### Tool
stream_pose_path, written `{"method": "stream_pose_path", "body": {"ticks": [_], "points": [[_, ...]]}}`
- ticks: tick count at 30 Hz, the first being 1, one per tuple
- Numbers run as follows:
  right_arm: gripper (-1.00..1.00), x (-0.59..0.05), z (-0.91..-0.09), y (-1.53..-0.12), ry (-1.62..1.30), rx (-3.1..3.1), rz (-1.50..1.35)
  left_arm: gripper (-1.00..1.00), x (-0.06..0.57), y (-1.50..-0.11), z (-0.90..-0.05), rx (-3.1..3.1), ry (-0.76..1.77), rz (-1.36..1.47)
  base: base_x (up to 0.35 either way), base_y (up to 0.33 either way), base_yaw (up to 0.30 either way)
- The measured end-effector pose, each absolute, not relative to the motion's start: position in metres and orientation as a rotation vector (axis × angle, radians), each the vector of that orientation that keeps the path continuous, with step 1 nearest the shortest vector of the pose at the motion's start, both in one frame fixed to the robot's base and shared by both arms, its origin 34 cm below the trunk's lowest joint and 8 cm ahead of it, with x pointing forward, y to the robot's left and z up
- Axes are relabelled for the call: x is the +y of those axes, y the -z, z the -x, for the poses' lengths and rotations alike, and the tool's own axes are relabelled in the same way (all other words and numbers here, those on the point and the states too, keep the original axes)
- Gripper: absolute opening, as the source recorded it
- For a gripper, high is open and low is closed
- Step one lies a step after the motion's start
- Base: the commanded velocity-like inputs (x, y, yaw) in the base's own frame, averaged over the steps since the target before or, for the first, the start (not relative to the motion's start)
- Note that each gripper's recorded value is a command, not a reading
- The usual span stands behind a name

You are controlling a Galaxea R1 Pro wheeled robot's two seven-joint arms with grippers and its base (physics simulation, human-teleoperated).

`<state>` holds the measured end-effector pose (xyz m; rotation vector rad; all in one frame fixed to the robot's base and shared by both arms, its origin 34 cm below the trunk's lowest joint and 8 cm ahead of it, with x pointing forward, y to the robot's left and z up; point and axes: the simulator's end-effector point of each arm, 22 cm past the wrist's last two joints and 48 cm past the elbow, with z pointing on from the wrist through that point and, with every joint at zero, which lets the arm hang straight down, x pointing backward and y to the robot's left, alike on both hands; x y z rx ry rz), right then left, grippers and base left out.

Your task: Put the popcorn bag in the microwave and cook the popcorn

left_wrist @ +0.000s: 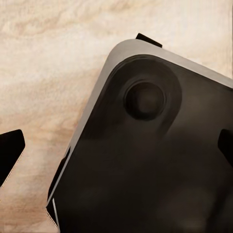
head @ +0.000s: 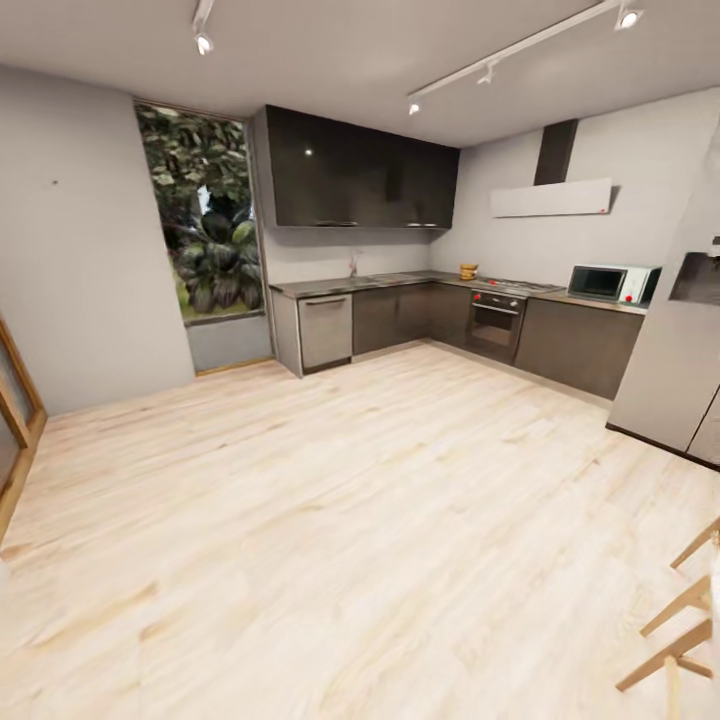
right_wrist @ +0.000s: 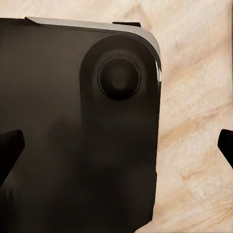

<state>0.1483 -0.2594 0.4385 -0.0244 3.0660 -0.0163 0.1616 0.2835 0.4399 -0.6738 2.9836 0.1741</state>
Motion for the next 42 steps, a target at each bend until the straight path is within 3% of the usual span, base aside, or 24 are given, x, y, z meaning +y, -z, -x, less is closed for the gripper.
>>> {"method": "stream_pose_path", "body": {"ticks": [10, 33, 42], "points": [[1.00, -0.2593, -0.1483, -0.4385, 0.016, 3.066, 0.024, 1.00, 0.2835, -0.4399, -0.1625, 2.983, -0.174, 0.672, 0.332, 0.000, -0.233], [1.00, -0.2593, -0.1481, -0.4385, 0.016, 3.067, 0.030, 1.00, 0.2840, -0.4398, -0.1616, 2.987, -0.173, 0.675, 0.332, 0.000, -0.008], [1.00, -0.2578, -0.1479, -0.4385, 0.013, 3.067, 0.025, 1.00, 0.2838, -0.4397, -0.1608, 2.990, -0.173, 0.675, 0.332, 0.000, -0.210]]}}
